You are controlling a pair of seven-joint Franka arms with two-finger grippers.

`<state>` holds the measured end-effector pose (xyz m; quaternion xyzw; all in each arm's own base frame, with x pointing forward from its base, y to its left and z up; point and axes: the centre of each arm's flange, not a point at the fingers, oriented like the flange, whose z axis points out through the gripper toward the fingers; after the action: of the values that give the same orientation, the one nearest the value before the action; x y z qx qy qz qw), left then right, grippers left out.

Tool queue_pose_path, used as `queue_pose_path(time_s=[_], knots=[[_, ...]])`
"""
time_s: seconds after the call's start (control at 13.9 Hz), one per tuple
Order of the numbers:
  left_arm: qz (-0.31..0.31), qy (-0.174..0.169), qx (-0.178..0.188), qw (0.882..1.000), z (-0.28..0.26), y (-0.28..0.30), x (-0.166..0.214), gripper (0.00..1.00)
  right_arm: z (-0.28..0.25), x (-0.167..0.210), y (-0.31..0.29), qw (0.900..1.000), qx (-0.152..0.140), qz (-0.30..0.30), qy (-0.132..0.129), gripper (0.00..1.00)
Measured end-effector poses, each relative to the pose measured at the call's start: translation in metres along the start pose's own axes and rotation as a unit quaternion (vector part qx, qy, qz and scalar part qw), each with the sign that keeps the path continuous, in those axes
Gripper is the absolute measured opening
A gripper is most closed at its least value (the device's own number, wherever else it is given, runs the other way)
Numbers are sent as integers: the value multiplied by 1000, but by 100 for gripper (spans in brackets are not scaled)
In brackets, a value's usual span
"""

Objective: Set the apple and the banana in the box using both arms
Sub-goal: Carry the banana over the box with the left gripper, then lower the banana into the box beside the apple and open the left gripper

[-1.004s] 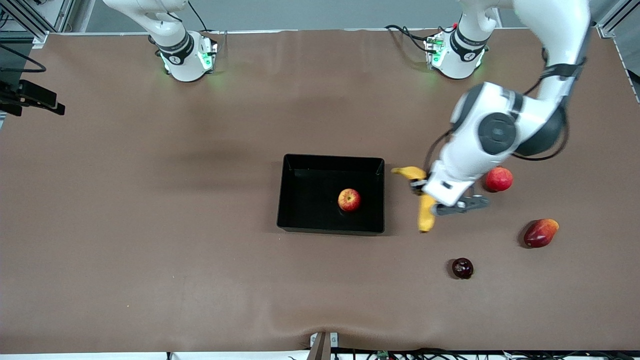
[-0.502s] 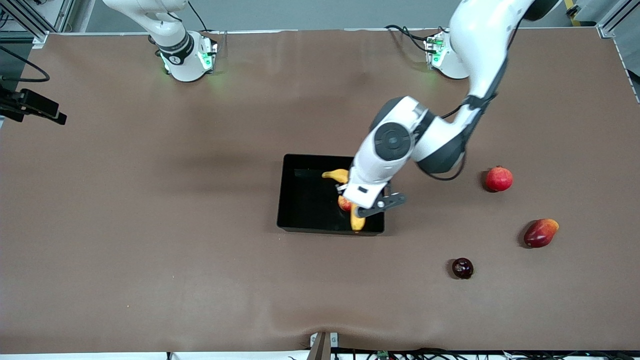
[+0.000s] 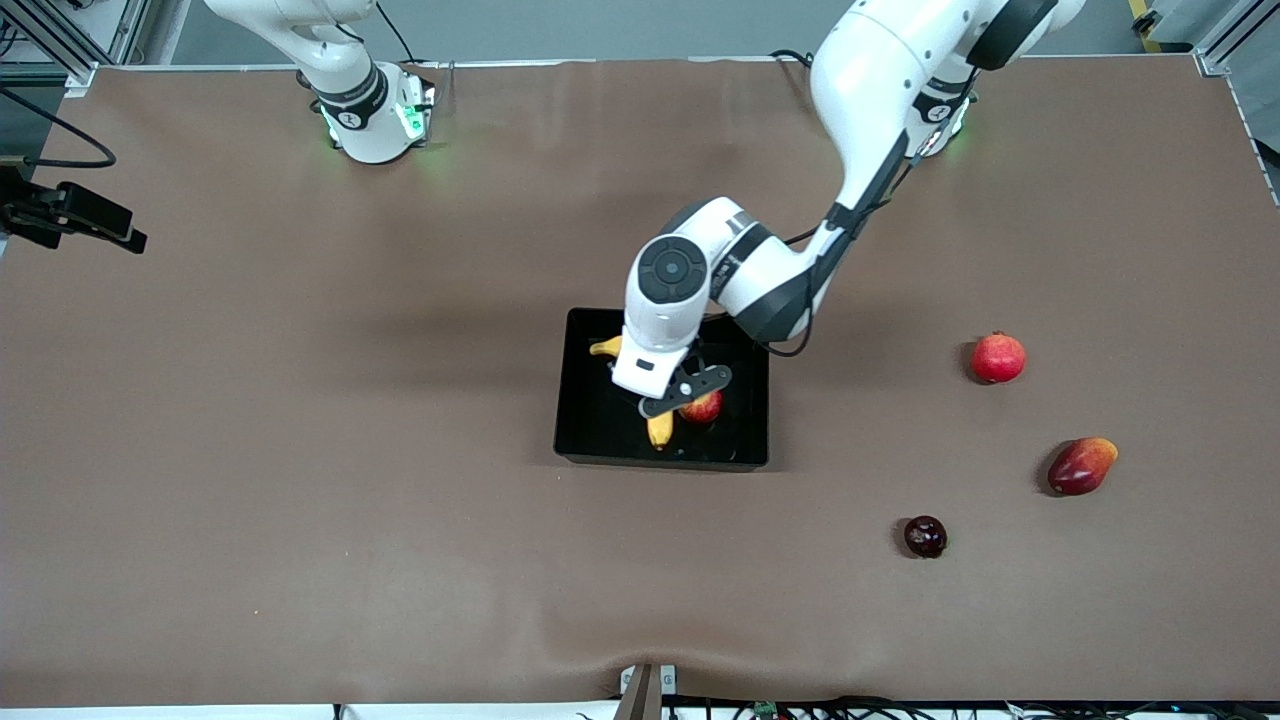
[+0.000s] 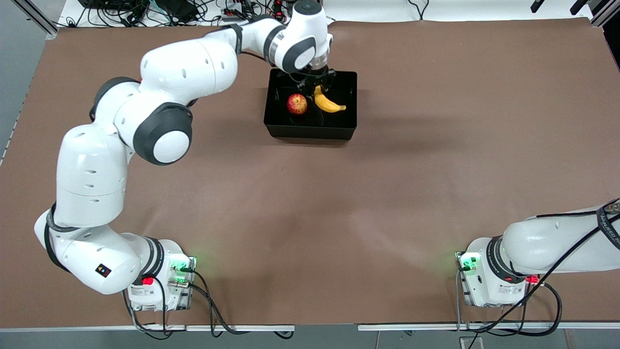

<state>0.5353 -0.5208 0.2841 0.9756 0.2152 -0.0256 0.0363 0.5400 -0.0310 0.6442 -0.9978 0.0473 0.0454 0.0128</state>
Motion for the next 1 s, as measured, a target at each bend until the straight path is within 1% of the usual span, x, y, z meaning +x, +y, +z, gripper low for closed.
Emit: queue_pose_path(time_s=[0.29,0.5,0.72,0.93,1.0], knots=[[6,-3,-2,1000,31,7,-14,40,4,7,1,1000,-4,1,5,100],[15,-8,4,1000,53,10,-28,40,3,12,1,1000,-3,1,23,100],[14,-10,8,1000,66,9,-28,40,2,13,1,1000,-3,2,27,100],[12,-8,1,1000,82,8,-24,40,2,13,2,1000,-3,2,28,100],[13,-5,-2,1000,85,8,-23,47,2,14,2,1000,-3,2,30,100]])
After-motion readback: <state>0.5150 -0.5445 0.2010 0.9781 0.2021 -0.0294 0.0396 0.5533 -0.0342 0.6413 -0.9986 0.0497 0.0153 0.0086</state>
